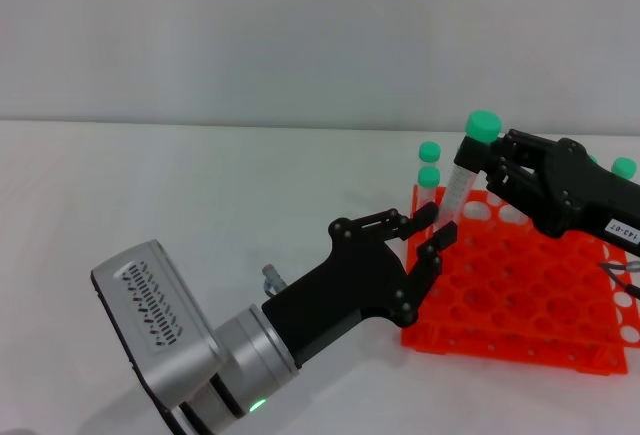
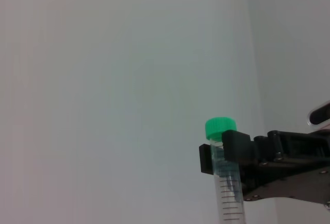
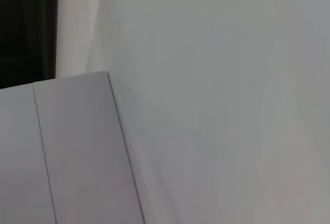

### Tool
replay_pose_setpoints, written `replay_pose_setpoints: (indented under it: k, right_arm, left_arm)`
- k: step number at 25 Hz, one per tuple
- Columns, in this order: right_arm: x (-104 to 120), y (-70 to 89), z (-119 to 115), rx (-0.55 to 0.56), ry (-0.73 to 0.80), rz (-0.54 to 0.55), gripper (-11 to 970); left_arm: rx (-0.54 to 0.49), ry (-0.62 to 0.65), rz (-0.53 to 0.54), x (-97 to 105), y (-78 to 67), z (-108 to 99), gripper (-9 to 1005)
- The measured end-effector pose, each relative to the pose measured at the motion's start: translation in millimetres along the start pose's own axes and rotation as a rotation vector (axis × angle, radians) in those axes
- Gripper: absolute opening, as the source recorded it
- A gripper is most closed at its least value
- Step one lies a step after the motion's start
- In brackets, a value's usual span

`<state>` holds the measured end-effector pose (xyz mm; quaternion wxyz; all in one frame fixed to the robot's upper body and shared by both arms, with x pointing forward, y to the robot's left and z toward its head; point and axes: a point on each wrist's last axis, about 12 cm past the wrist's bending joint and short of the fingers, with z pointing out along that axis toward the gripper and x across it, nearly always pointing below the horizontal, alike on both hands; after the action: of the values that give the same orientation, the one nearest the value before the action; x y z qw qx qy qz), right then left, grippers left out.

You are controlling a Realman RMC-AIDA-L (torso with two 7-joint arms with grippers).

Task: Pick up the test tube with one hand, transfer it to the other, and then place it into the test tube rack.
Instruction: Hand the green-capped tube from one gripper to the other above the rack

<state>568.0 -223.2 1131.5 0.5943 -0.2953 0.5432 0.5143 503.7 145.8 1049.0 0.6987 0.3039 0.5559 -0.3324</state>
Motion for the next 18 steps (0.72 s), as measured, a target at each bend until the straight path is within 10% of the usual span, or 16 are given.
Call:
replay_pose_setpoints:
  k: [18]
  right_arm:
    - [2.0,-1.1,-2.4,0.016,0.012,-0.002,219]
  left_arm:
    - [-0.010,0.008,-0.003,1.0,0.8,0.0,186]
